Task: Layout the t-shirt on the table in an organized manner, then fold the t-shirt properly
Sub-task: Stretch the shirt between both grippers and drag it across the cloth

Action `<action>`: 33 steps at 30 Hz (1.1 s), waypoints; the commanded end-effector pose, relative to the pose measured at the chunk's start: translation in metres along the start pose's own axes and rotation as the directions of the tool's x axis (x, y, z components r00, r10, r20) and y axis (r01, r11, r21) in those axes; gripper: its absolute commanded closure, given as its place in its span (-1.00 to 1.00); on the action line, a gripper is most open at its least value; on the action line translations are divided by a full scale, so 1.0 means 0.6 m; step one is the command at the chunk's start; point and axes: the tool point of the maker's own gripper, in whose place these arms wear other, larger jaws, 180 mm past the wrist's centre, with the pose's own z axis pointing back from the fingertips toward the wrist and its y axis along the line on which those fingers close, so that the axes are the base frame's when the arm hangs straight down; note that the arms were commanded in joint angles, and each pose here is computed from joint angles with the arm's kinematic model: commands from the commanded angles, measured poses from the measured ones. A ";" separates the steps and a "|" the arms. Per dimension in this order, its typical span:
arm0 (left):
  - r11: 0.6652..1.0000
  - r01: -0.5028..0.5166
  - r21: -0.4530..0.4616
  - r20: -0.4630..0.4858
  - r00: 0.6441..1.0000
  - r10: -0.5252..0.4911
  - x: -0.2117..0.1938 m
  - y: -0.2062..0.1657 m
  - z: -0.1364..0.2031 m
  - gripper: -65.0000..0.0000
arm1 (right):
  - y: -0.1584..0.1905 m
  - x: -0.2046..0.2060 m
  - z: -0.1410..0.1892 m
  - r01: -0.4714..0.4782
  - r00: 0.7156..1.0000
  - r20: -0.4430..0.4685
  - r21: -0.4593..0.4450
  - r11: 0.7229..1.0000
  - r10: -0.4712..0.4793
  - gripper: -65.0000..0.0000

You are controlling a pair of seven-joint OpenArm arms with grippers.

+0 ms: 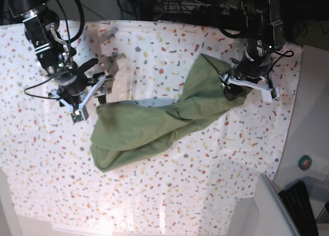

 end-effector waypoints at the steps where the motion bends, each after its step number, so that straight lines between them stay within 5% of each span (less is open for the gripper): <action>1: 0.999 -0.046 -0.013 0.031 0.998 0.047 0.018 -0.003 0.001 -0.43 | -0.006 0.031 0.001 -0.006 0.998 0.057 -0.005 1.000 0.006 -0.15; 7: 0.942 -0.323 -0.088 -0.047 0.946 0.320 0.019 -0.007 -0.019 -0.43 | -0.007 0.029 0.000 -0.005 0.999 0.052 -0.006 1.000 0.005 -0.15; 12: 0.931 -0.346 -0.113 -0.052 0.938 0.343 0.039 -0.017 -0.038 -0.42 | -0.022 0.022 -0.014 0.000 1.000 0.031 -0.022 1.000 0.001 -0.14; 14: 0.929 -0.350 -0.122 -0.050 0.937 0.347 0.045 -0.023 -0.043 -0.42 | -0.026 0.037 -0.017 0.002 0.996 0.089 -0.025 1.000 0.001 -0.14; 18: 0.923 -0.368 -0.114 -0.068 0.930 0.362 0.042 -0.024 -0.059 0.07 | 0.002 0.072 -0.013 -0.037 0.966 0.256 0.071 0.997 0.017 -0.15; 21: 0.922 -0.373 -0.104 -0.080 0.927 0.366 0.035 -0.020 -0.063 0.64 | 0.009 0.077 -0.045 -0.010 0.974 0.228 0.089 0.996 -0.010 -0.15; 24: 0.923 -0.372 -0.100 -0.083 0.927 0.365 0.030 -0.017 -0.061 1.00 | -0.009 0.077 -0.070 0.055 0.977 0.202 0.073 0.996 -0.068 -0.15; 29: 0.931 -0.354 -0.089 -0.115 0.932 0.344 0.026 -0.008 -0.057 1.00 | 0.039 0.066 -0.092 0.060 0.985 0.145 0.236 0.970 -0.096 -0.10; 30: 0.933 -0.348 -0.088 -0.130 0.933 0.336 0.026 -0.007 -0.056 1.00 | 0.047 0.058 -0.097 0.062 0.989 0.115 0.254 0.965 -0.094 0.03; 33: 0.946 -0.305 -0.115 -0.106 0.950 0.293 0.057 -0.013 -0.042 1.00 | 0.049 0.041 -0.096 0.071 0.994 0.064 0.258 0.963 -0.091 1.00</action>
